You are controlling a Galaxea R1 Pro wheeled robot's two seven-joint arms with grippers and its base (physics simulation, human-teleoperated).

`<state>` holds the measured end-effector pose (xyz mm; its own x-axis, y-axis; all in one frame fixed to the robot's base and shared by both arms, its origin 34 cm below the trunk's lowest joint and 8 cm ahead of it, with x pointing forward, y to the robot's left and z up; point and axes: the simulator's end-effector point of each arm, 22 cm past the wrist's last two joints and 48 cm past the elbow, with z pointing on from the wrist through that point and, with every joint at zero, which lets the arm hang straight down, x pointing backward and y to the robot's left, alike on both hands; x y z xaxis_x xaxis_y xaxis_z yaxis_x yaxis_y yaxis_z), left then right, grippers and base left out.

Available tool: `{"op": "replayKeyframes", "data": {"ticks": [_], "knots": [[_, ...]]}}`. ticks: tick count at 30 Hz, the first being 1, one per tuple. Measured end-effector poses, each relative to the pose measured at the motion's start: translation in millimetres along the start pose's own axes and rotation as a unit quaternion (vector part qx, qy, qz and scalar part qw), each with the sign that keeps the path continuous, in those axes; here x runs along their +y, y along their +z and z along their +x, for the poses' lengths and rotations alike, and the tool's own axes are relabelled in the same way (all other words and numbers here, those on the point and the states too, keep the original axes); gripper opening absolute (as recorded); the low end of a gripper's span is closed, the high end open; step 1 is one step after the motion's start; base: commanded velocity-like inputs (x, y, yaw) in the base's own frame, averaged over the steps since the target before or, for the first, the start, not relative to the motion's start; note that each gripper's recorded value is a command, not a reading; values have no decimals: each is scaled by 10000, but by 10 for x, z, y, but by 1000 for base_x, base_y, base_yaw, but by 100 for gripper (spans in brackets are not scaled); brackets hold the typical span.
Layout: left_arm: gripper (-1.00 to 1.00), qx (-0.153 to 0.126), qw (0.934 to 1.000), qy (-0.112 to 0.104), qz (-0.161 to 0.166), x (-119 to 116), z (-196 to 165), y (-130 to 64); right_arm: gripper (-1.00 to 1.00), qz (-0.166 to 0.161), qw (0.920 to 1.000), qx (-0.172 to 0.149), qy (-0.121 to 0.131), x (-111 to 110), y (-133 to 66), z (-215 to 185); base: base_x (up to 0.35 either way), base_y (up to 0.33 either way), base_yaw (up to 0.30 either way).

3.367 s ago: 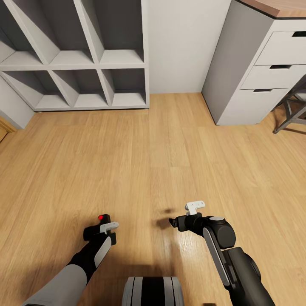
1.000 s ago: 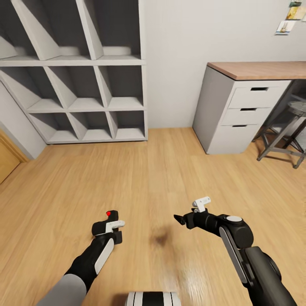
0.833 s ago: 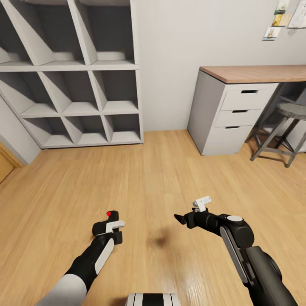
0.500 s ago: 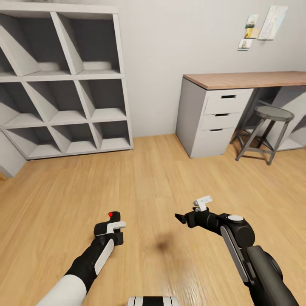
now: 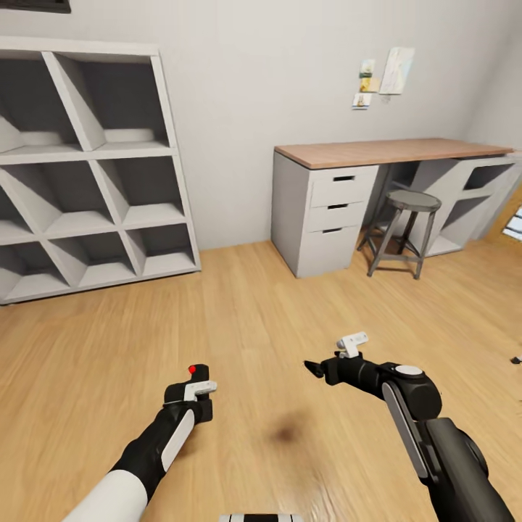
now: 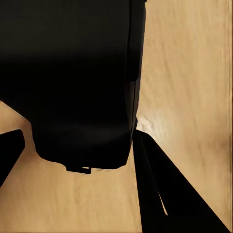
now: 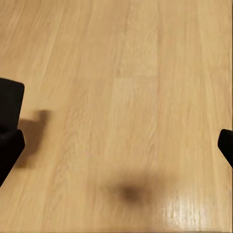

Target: Attach the digital camera to the camera tripod in the bedroom.

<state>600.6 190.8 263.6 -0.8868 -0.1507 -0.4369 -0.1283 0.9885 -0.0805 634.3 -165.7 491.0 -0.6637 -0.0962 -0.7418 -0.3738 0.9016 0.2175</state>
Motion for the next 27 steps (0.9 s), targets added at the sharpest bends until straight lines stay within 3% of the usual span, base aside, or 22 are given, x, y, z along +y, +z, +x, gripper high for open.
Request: {"op": "replayKeyframes", "data": {"ticks": [27], "knots": [[-100, -474, 9989, 2, 27, -34, -368, -418, 100, 109, 9984, -536, -172, 75, -446, -495, 0, 0, -266]]}}
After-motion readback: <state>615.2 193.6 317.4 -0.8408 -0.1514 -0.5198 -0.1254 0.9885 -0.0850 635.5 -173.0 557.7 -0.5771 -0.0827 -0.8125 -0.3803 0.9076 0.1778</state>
